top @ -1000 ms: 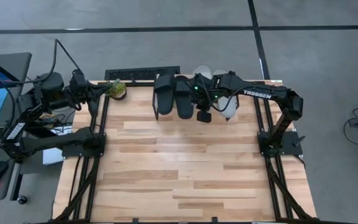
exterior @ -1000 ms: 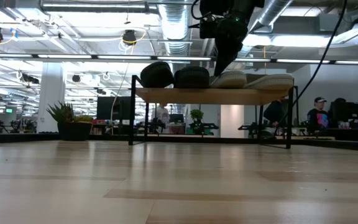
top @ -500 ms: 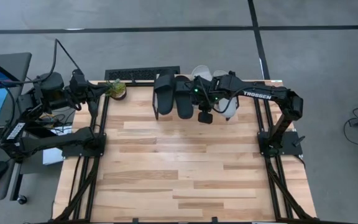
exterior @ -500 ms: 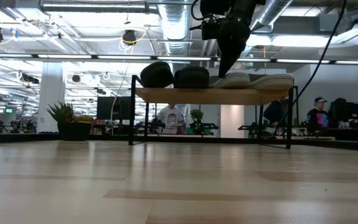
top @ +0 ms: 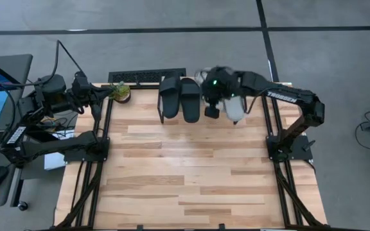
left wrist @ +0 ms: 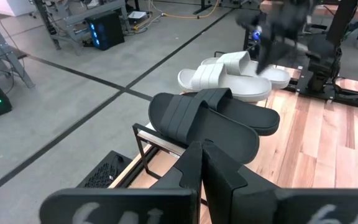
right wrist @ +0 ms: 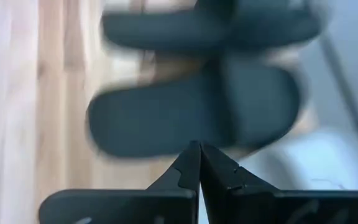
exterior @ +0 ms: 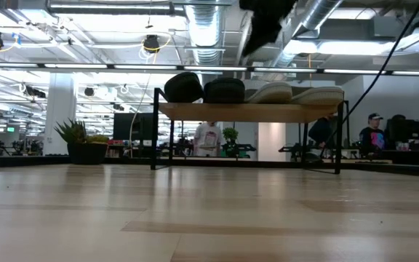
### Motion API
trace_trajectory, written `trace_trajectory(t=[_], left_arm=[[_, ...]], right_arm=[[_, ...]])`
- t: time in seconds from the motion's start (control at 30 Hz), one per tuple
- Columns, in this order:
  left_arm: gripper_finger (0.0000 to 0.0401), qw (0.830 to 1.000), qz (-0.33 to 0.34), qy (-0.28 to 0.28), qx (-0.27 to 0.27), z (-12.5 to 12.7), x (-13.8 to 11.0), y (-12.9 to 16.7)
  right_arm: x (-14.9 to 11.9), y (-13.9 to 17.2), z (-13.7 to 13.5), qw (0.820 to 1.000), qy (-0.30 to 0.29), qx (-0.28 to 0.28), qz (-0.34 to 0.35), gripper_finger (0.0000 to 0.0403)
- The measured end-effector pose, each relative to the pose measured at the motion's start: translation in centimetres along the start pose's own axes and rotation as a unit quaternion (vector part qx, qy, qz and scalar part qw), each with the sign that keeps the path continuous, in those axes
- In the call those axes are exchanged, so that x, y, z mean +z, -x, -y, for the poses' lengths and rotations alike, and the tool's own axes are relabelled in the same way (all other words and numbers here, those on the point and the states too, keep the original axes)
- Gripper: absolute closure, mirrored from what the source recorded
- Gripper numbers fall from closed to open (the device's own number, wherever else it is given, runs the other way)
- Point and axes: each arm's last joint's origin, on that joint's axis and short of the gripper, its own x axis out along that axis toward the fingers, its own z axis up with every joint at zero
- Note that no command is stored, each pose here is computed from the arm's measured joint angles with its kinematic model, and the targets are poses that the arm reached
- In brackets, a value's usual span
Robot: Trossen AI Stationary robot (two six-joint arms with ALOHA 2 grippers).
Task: Pick and place slides into the shelf
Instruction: Adjust the slides on the shelf
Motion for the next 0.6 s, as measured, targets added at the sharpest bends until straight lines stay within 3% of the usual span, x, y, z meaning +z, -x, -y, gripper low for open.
trace_trajectory(t=[0.2,0.33,0.6], left_arm=[[0.0401,1.000,0.000,0.000,0.000,0.0,0.0,0.0],[0.0401,1.000,0.000,0.000,0.000,0.0,0.0,0.0],[0.0401,1.000,0.000,0.000,0.000,0.0,0.0,0.0]], right_arm=[[2.5,3.0,5.0,0.994,0.007,-0.061,0.093,0.0403],[3.8,2.7,9.4,0.992,-0.006,-0.054,0.117,0.0403],[3.0,-2.0,16.7,0.997,-0.071,-0.004,0.036,0.0403]])
